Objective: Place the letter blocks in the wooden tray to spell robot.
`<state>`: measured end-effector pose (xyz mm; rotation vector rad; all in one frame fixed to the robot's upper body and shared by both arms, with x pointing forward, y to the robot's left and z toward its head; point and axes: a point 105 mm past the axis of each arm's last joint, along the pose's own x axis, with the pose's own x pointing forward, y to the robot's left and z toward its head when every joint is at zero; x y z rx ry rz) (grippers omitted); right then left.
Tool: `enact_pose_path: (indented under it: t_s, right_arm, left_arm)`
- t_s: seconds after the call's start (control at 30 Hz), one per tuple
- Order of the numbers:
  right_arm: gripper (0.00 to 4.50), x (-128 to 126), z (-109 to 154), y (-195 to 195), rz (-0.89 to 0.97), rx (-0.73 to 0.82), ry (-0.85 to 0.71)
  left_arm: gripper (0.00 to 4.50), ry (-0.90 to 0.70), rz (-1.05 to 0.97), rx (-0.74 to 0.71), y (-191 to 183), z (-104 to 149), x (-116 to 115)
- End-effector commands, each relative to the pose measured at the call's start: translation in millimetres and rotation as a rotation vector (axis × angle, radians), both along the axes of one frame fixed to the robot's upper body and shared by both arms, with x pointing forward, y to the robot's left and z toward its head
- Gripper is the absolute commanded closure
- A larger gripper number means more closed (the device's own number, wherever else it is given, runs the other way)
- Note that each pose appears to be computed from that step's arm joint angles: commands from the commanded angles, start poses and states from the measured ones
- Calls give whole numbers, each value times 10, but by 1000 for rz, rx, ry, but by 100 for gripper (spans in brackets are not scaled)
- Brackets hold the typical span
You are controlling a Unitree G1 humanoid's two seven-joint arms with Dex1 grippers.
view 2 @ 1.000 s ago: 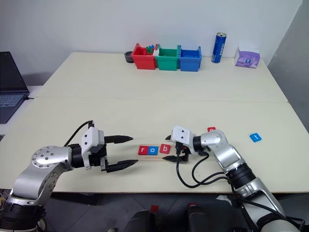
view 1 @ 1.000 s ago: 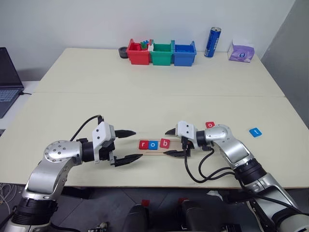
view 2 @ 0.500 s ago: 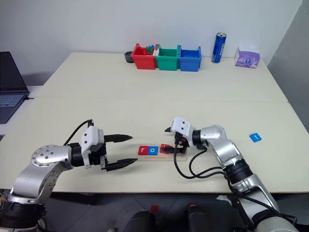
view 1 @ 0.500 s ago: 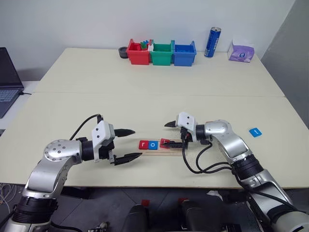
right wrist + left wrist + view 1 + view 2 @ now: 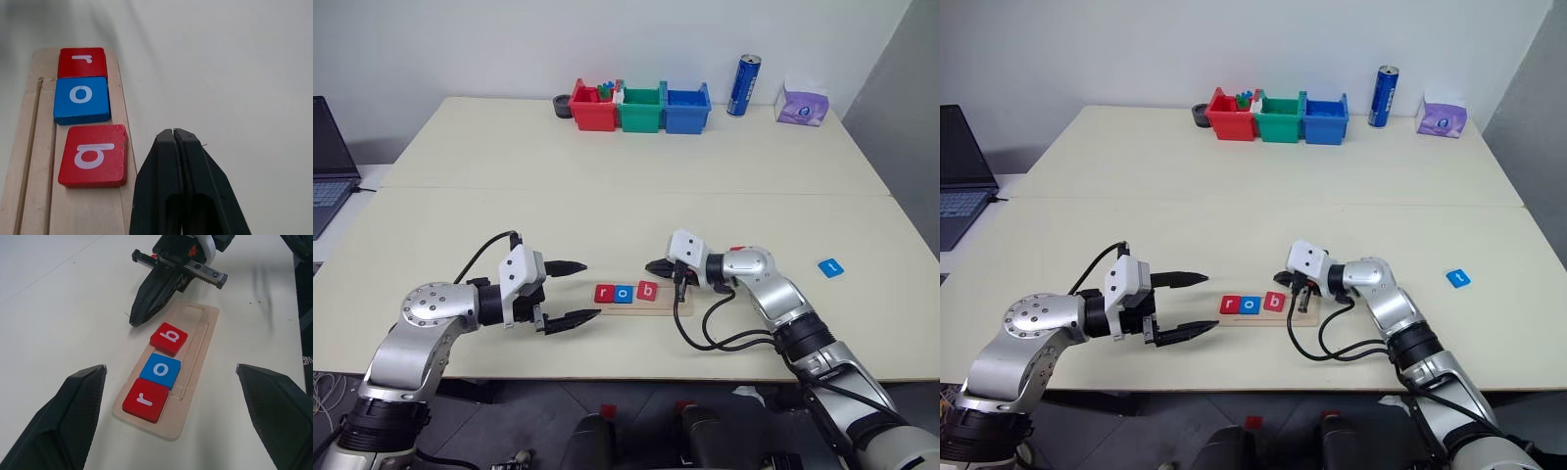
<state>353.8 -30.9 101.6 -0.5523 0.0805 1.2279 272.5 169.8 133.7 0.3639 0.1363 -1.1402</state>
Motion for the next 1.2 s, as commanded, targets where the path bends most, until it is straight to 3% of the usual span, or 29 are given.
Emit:
enact_pose_path:
  t_s: [0.03, 0.4, 1.2]
  right_arm:
    - [448, -13, 130, 65, 38, 11, -42]
    - [448, -153, 82, 120, 129, -47, -95]
    - [448, -147, 71, 121, 147, -72, -142]
  left_arm:
    - [0, -37, -12, 21, 16, 79, 1]
    - [0, -41, -9, 23, 11, 63, -2]
    - [0, -44, -8, 34, 29, 72, 22]
